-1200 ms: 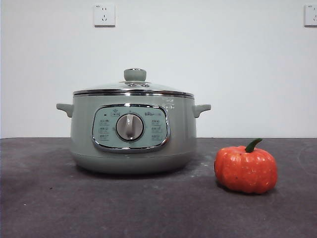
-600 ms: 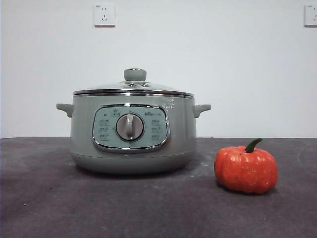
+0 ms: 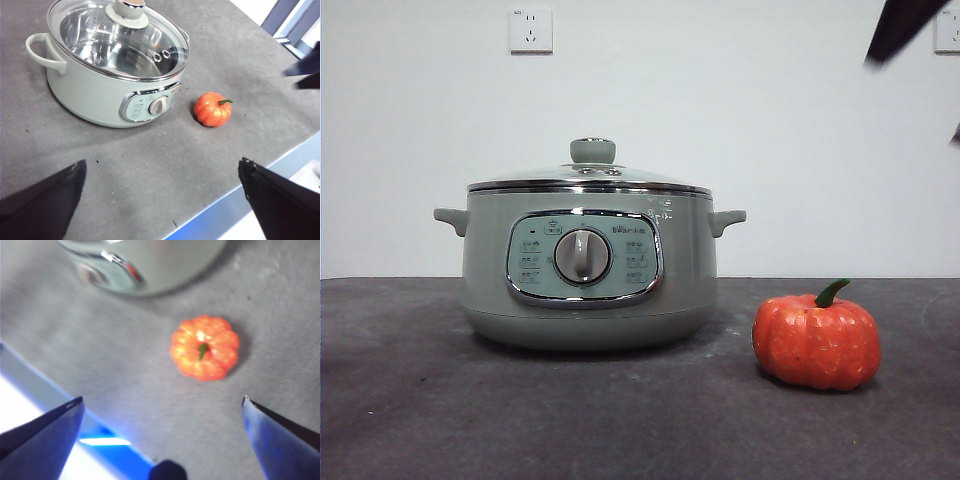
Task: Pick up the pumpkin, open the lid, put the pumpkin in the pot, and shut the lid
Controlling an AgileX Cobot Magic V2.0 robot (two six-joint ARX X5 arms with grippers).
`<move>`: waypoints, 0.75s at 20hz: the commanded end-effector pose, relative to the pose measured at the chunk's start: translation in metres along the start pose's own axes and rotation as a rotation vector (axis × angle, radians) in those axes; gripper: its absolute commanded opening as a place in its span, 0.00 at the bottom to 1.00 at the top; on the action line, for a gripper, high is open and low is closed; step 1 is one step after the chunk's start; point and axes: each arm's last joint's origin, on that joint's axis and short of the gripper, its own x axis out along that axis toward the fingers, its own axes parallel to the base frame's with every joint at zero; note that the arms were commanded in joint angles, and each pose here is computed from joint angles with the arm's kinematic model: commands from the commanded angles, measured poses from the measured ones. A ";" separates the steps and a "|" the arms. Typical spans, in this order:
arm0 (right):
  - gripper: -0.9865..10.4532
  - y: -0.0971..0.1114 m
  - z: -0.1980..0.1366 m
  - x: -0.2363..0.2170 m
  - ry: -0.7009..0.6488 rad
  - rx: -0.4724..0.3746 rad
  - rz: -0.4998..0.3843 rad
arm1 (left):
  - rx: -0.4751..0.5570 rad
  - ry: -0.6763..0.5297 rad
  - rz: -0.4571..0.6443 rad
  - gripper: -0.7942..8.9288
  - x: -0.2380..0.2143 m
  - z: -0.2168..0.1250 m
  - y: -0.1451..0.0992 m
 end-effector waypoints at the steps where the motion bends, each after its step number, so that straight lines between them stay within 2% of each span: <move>1: 0.74 0.000 0.010 0.025 0.047 -0.025 -0.018 | 0.014 -0.007 -0.005 0.86 0.000 0.001 -0.001; 3: 0.74 0.001 0.018 0.047 0.078 -0.055 -0.039 | 0.015 -0.009 -0.005 0.86 0.000 0.001 -0.001; 8: 0.75 0.002 0.027 0.093 0.144 -0.117 -0.161 | 0.015 -0.009 -0.005 0.86 0.000 0.001 -0.001; 11: 0.75 0.002 0.031 0.115 0.147 -0.135 -0.157 | 0.015 -0.009 -0.005 0.86 0.000 0.001 0.000; 15: 0.75 -0.003 0.029 0.137 0.190 -0.136 -0.197 | 0.015 -0.008 -0.005 0.86 0.000 0.001 0.000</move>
